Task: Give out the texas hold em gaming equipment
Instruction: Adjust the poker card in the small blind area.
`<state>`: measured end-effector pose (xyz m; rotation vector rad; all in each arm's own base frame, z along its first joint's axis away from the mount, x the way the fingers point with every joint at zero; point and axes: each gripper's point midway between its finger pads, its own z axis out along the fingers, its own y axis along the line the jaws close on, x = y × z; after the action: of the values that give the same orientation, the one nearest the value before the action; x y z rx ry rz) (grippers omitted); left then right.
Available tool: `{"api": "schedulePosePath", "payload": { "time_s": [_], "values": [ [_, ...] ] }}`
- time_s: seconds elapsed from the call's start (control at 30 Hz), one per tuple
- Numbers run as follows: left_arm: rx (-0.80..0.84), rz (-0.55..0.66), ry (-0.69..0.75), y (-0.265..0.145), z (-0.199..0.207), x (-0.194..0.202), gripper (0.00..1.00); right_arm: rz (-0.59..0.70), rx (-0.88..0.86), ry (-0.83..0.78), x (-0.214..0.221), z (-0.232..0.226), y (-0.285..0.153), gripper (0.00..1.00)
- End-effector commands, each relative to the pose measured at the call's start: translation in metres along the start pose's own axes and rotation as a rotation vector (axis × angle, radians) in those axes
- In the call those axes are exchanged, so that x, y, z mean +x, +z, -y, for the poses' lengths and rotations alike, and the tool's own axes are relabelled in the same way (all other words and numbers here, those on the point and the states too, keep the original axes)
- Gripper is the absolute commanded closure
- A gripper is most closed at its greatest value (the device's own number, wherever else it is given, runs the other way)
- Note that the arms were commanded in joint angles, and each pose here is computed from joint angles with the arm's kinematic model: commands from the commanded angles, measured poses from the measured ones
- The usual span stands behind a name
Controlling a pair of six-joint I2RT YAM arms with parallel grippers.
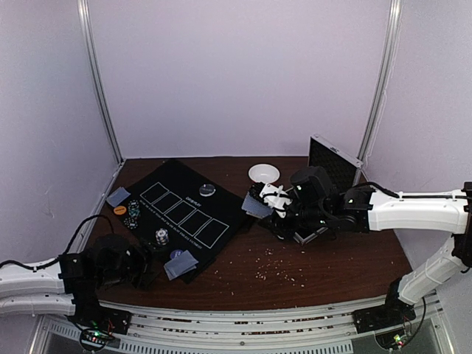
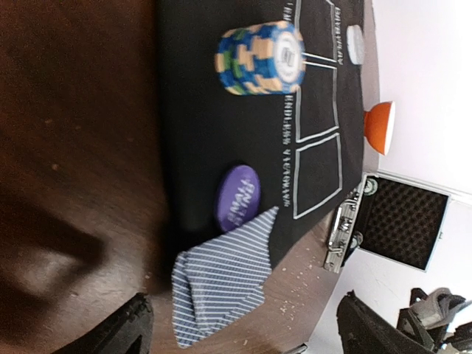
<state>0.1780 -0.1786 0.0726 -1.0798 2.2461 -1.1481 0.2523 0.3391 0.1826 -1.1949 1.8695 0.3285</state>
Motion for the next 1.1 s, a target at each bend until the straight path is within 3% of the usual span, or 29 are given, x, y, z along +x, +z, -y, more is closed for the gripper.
{"api": "schedulePosePath", "payload": {
  "time_s": [0.0, 0.37, 0.7, 1.07],
  "values": [
    [0.01, -0.014, -0.004, 0.012, -0.009, 0.004, 0.09, -0.007, 0.007, -0.01, 0.002, 0.0, 0.0, 0.62],
    [0.025, -0.126, 0.056, 0.034, 0.01, 0.03, 0.11, -0.011, 0.01, -0.007, 0.004, 0.001, -0.002, 0.62],
    [0.033, -0.128, 0.109, 0.036, 0.03, 0.034, 0.09, -0.008, 0.009, -0.009, 0.003, 0.001, -0.001, 0.62],
    [-0.022, -0.104, 0.091, 0.03, 0.019, 0.028, 0.06, 0.0, -0.014, -0.014, -0.001, -0.003, -0.002, 0.62]
  ]
}}
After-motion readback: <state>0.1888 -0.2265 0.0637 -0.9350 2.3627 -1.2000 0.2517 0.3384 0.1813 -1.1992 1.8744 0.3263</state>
